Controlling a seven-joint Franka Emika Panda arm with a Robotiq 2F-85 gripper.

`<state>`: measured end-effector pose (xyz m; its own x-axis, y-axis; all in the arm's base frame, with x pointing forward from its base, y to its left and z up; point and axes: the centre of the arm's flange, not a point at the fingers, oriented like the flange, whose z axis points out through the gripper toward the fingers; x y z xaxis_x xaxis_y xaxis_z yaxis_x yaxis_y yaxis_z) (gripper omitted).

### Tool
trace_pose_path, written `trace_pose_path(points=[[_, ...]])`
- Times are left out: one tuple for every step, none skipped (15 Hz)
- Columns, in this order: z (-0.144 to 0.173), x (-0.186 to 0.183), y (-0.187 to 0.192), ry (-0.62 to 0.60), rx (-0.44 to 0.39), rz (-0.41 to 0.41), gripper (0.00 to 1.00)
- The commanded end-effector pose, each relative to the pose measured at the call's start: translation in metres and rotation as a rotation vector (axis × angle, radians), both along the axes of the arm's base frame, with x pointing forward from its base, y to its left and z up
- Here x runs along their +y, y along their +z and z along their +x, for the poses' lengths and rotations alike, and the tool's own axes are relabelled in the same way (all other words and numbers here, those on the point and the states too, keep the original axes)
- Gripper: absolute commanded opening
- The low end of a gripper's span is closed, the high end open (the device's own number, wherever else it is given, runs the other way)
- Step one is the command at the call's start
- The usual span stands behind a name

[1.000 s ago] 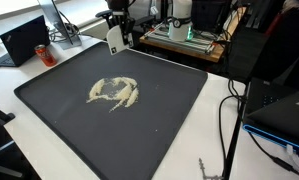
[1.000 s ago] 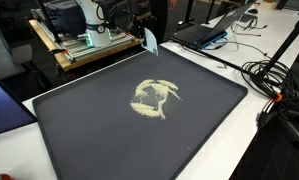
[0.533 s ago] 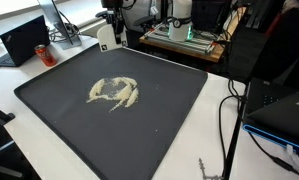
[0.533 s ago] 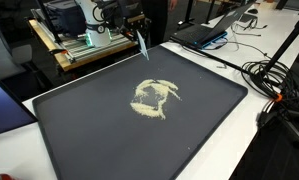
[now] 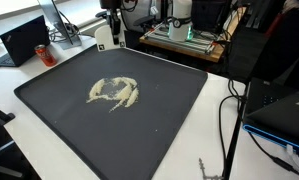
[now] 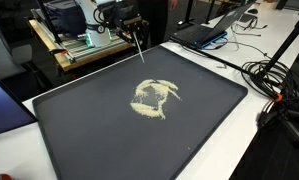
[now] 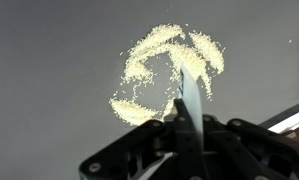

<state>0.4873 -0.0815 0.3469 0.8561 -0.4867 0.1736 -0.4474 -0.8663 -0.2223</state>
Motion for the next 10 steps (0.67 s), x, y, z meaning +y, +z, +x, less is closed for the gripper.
trace_pose_path(points=[[0.000,0.000,0.000,0.000,0.000,0.000,0.04],[0.000,0.000,0.000,0.000,0.000,0.000,0.01],[0.004,-0.006,-0.001,-0.007,0.005,0.034,0.01],[0.007,-0.011,-0.004,-0.036,0.010,0.041,0.01],[0.008,-0.015,-0.007,-0.043,0.016,0.056,0.01],[0.010,-0.020,-0.011,-0.056,0.020,0.072,0.01],[0.012,-0.024,-0.015,-0.067,0.021,0.091,0.01],[0.014,-0.027,-0.019,-0.087,0.016,0.110,0.01],[0.016,-0.031,-0.022,-0.106,0.010,0.132,0.01],[0.017,-0.035,-0.025,-0.112,0.004,0.154,0.01]])
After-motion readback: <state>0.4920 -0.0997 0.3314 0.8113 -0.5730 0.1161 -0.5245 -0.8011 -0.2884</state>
